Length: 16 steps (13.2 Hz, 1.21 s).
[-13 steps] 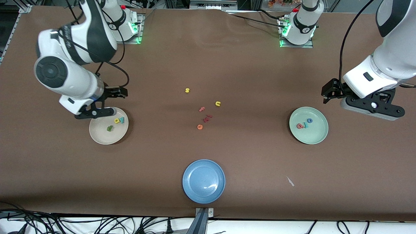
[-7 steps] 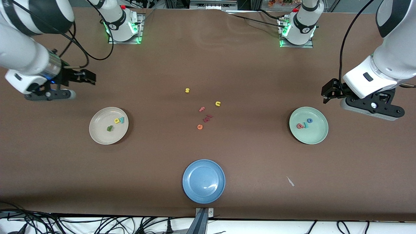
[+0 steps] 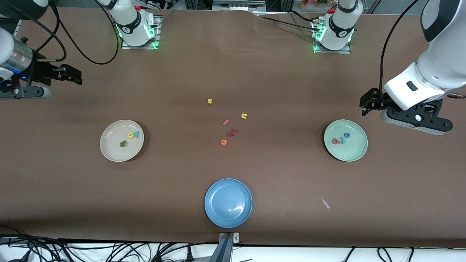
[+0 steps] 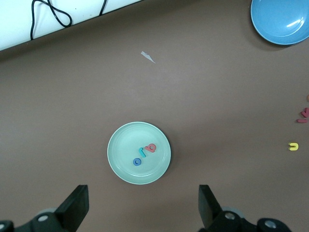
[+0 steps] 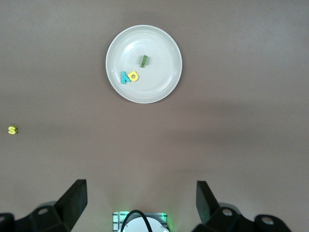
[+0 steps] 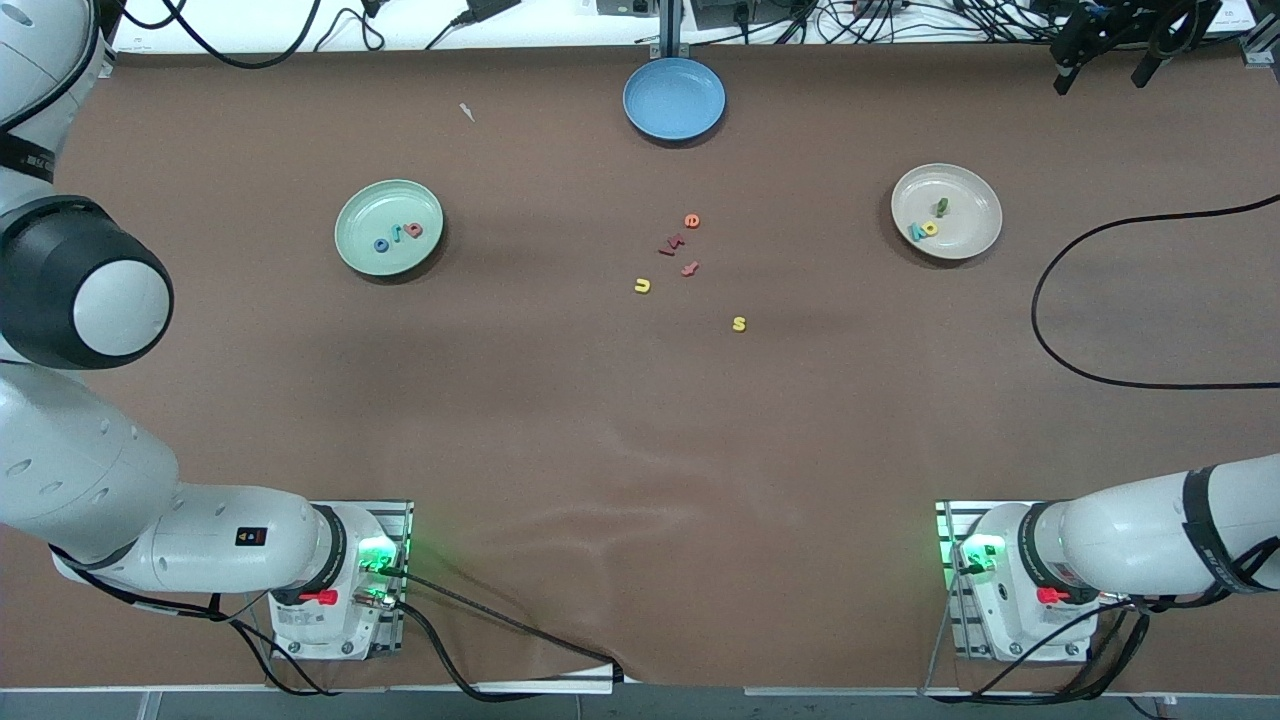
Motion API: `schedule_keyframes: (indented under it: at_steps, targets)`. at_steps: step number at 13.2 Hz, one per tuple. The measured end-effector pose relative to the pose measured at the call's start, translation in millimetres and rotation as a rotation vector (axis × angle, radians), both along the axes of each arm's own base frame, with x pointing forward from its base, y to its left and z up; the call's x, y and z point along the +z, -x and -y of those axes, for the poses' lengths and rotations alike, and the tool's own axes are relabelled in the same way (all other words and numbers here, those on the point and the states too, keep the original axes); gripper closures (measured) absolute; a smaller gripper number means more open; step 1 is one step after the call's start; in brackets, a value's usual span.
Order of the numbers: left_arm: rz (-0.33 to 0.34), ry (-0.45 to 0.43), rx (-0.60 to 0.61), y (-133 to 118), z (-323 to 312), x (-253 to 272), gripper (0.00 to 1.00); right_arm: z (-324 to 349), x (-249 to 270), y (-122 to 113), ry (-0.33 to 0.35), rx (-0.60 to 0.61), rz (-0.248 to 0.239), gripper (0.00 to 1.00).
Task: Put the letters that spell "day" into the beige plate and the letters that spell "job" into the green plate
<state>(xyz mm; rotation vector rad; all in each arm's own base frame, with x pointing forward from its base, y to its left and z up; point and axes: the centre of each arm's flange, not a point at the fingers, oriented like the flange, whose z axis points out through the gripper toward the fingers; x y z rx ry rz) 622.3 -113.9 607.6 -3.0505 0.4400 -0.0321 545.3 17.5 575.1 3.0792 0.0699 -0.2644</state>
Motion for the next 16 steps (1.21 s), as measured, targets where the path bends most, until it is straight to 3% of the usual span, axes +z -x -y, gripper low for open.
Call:
schedule_keyframes:
  at_steps: [5,12,16]
  targets:
    - [0.0,0.0,-0.001,0.1,0.6,0.0,0.0,8.5,2.6,-2.1,-0.003,-0.012,0.017,0.0]
    - [0.0,0.0,-0.002,0.2,1.3,-0.1,0.0,-1.9,8.0,-12.3,-0.019,0.006,0.1,0.0]
    - [0.0,0.0,-0.002,0.3,1.4,-0.1,0.0,-4.3,7.9,-12.7,-0.02,0.01,0.102,0.0]
